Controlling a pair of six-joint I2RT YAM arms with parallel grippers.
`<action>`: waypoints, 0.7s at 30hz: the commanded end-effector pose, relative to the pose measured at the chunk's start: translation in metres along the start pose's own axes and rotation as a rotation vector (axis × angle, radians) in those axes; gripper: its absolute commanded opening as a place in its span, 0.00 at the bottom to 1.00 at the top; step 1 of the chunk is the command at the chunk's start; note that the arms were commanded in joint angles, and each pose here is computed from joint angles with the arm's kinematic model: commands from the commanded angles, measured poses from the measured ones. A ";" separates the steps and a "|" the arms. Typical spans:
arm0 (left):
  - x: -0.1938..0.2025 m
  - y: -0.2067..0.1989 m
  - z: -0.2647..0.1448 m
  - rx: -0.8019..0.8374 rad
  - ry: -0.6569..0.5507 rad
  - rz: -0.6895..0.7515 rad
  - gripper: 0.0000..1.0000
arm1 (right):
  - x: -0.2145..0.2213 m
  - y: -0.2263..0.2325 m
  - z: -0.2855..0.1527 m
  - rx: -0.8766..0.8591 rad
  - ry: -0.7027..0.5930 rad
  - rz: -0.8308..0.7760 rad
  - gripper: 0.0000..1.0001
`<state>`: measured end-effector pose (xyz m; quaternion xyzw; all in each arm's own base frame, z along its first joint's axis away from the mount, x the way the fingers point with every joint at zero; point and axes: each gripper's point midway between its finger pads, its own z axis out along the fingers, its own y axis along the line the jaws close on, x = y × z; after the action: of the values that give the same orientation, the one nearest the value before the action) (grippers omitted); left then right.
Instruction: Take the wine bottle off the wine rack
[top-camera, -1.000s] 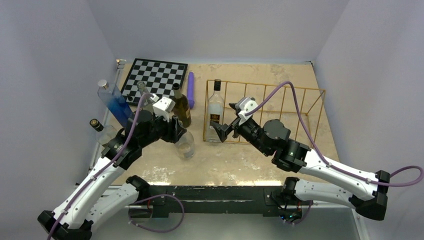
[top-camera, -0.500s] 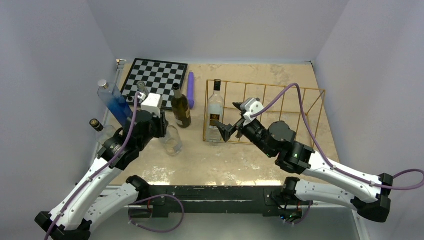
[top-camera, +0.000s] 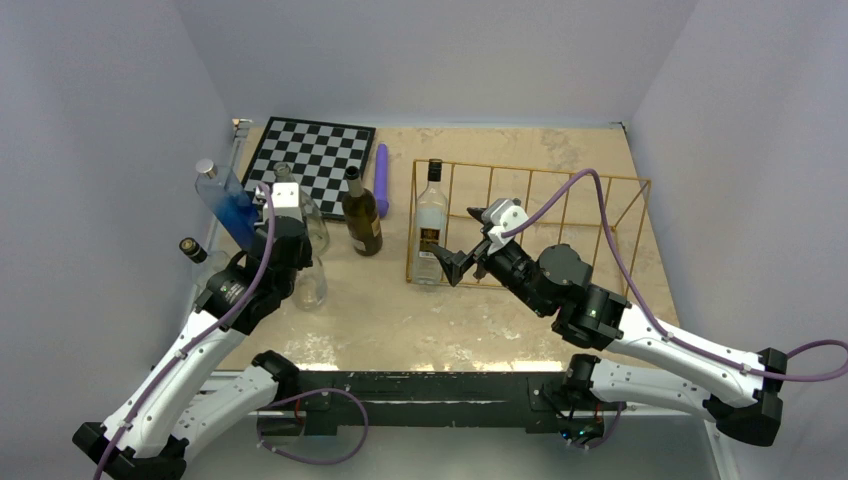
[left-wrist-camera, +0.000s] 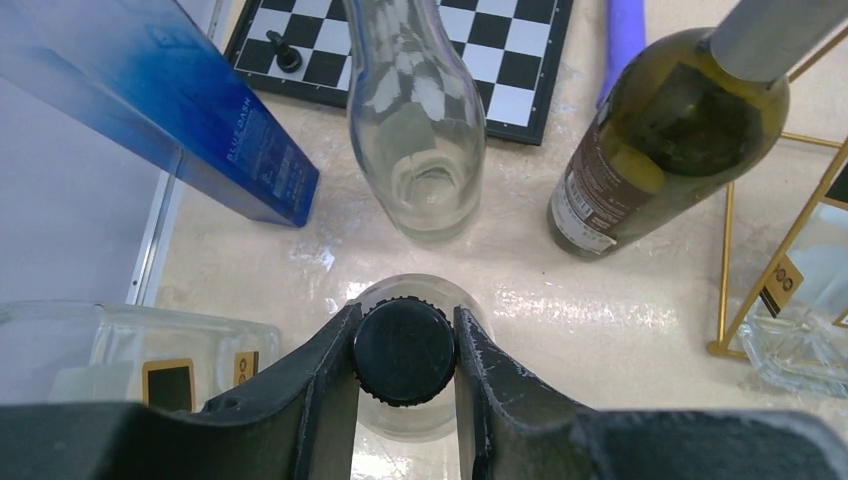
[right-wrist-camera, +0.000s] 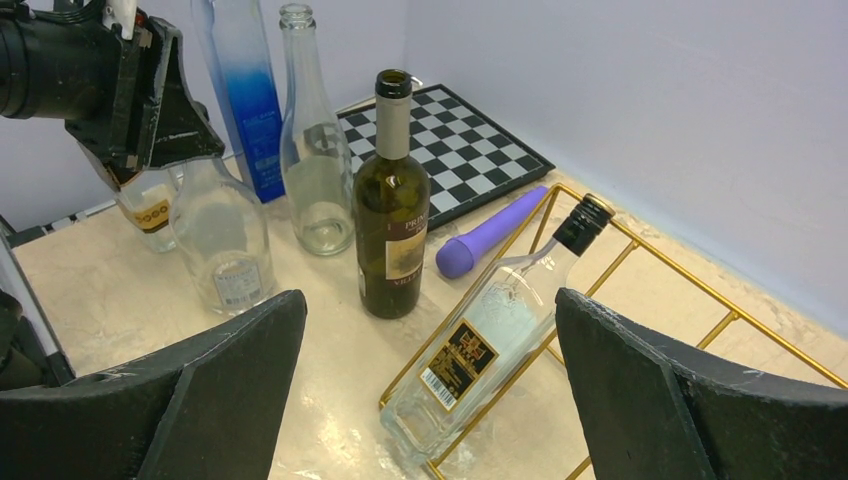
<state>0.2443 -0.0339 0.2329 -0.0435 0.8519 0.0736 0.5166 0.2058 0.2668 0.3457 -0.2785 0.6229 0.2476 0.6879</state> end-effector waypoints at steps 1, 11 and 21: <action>-0.024 0.032 -0.006 -0.137 -0.065 -0.023 0.00 | -0.005 -0.007 -0.003 0.034 -0.023 0.005 0.99; -0.021 0.033 -0.007 -0.131 -0.045 -0.060 0.48 | 0.007 -0.015 0.003 0.103 0.023 0.022 0.99; -0.039 0.025 -0.028 0.012 -0.193 -0.146 0.80 | 0.032 -0.040 0.031 0.230 0.149 0.126 0.99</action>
<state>0.2334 -0.0070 0.2542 -0.0945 0.8279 0.0819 0.5468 0.2409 0.2625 0.3000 -0.2326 0.7040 0.1796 0.6465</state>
